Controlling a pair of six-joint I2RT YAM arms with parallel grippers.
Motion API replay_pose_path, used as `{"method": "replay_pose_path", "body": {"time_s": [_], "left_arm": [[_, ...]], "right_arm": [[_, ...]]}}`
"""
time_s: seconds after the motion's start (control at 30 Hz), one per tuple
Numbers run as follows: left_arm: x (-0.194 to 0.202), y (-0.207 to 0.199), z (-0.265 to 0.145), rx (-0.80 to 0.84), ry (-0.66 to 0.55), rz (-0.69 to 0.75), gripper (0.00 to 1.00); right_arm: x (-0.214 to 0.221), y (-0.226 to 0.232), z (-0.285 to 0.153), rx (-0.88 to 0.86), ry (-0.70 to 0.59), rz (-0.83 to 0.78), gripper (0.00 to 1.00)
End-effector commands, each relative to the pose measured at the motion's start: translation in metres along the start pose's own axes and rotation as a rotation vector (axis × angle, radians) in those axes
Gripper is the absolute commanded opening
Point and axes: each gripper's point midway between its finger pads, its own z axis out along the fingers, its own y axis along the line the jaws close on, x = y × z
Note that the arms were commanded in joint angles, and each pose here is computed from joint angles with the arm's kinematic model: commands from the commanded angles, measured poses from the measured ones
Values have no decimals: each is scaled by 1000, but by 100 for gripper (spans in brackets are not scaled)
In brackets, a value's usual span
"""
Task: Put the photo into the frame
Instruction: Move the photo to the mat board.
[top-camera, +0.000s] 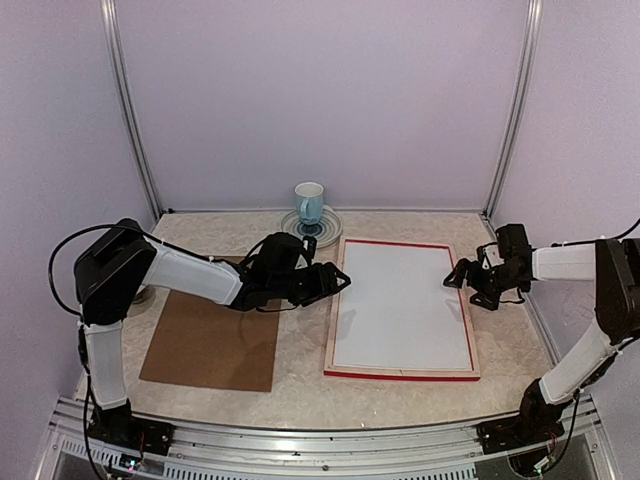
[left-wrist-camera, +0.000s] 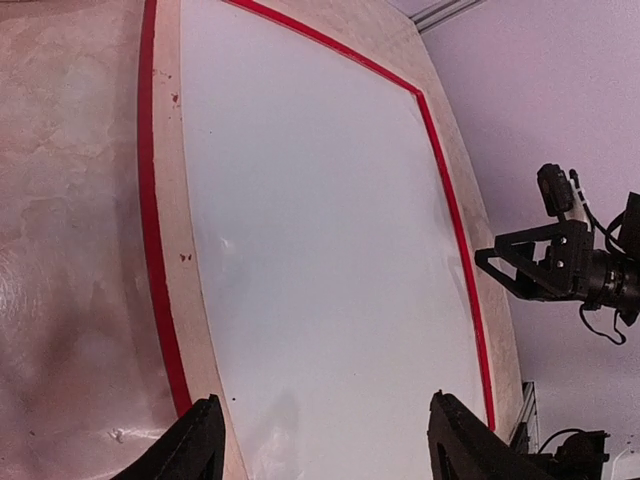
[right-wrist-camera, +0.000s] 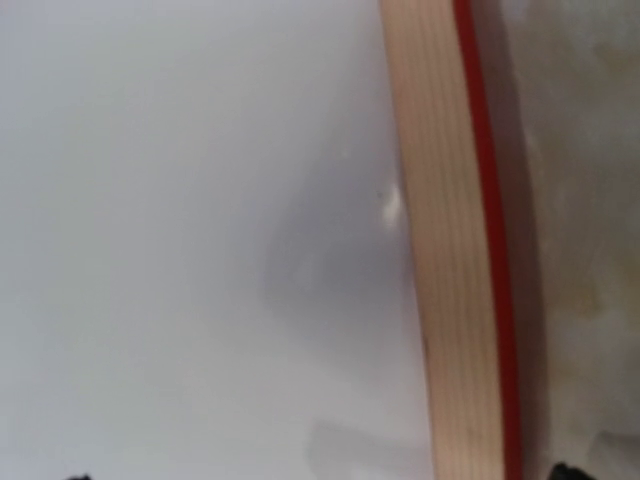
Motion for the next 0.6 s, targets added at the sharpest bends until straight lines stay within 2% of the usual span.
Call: {"method": "replay_pose_path", "body": {"time_s": [0.0,0.37,0.57], "left_arm": [[-1,10,2,-83,-3,31,69],[14,32,15,-125,34,26,68],[24,42,17,-126,58,4,65]], "right_arm": [[-17,2,2,-2,-26,8,99],[-28,4,27,-32,-8,18,98],[-26,23,40,-62,11,-20,98]]}}
